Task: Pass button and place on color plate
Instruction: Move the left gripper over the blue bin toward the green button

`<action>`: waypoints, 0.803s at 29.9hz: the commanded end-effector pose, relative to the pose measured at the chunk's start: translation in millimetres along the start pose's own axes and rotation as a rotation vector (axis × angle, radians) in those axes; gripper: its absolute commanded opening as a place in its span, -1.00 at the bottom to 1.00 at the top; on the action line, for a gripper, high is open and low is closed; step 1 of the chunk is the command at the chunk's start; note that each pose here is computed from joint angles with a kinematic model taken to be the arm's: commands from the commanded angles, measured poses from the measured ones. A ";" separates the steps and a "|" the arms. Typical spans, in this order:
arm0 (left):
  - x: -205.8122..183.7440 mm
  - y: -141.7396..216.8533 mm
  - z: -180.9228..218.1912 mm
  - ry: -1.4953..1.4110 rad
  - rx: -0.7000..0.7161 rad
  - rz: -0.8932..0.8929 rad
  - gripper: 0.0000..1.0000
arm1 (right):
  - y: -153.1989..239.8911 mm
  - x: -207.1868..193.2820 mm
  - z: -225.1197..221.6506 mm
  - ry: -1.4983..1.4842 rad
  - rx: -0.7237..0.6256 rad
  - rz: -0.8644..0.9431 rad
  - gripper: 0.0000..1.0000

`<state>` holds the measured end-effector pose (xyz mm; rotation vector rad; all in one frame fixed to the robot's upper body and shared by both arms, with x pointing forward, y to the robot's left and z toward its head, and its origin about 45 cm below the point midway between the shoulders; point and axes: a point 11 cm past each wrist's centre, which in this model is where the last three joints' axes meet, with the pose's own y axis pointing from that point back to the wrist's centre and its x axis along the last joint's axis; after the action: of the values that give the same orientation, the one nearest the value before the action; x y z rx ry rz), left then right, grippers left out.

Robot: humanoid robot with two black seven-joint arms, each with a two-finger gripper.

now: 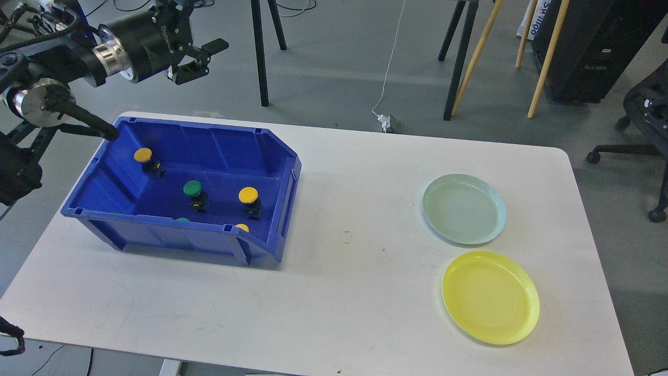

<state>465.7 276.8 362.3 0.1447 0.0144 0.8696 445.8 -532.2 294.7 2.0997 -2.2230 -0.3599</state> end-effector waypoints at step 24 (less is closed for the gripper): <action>13.0 17.3 42.7 -0.160 -0.234 0.043 0.66 | -1.6 -18.6 10.0 0.073 0.094 -0.073 0.98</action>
<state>471.3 288.5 402.0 -0.1393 -0.1199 0.9097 445.6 -517.2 286.6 2.1932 -2.1980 -0.1874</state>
